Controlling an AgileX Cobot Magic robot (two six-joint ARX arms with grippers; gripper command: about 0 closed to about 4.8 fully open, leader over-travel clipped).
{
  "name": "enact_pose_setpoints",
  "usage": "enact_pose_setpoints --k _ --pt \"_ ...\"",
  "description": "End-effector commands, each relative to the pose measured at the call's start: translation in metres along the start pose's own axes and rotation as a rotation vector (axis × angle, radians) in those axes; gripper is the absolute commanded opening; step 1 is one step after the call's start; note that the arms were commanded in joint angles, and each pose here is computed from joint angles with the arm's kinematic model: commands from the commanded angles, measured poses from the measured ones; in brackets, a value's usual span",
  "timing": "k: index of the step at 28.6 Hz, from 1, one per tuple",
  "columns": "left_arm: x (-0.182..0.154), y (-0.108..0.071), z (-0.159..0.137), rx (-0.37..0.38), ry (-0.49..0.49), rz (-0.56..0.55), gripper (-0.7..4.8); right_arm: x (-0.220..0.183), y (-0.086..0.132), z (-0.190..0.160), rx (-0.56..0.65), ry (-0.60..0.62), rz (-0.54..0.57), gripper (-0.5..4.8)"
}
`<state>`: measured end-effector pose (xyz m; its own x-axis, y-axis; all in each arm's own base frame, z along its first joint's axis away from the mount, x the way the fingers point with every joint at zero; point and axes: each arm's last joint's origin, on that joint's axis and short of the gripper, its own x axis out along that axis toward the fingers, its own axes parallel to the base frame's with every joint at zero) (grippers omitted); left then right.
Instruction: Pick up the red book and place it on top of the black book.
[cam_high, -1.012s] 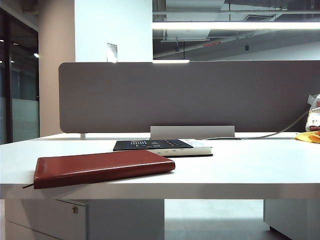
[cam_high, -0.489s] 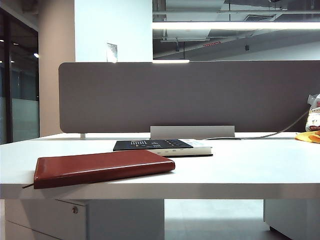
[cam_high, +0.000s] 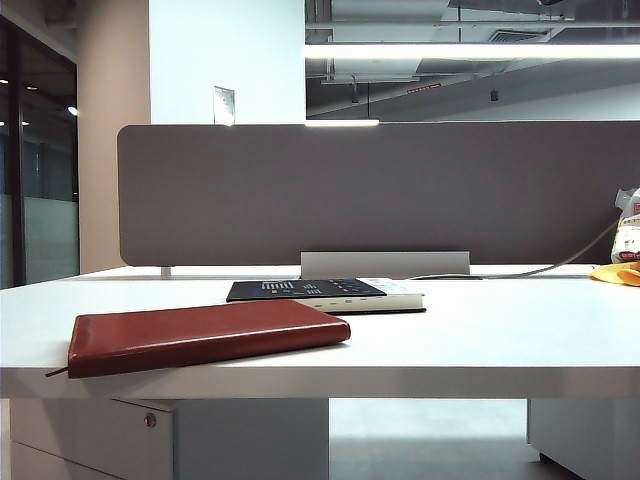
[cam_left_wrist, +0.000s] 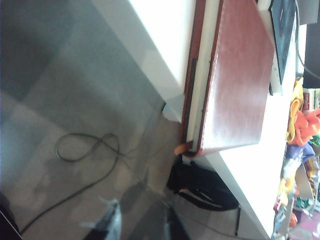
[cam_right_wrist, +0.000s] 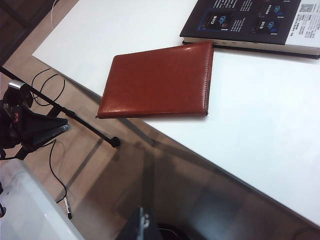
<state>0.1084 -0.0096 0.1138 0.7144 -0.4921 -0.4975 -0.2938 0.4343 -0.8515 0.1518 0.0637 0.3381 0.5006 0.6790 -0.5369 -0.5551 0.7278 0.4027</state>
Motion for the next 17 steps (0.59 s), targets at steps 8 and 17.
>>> enact_pose_setpoints --k 8,17 --pt "-0.002 -0.02 0.007 -0.059 0.026 -0.225 1.58 -0.001 0.001 0.002 -0.017 -0.019 0.004 0.0" --pt "-0.006 -0.033 0.012 -0.059 0.018 -0.271 1.57 0.001 0.0 0.003 -0.017 -0.012 0.003 0.0"
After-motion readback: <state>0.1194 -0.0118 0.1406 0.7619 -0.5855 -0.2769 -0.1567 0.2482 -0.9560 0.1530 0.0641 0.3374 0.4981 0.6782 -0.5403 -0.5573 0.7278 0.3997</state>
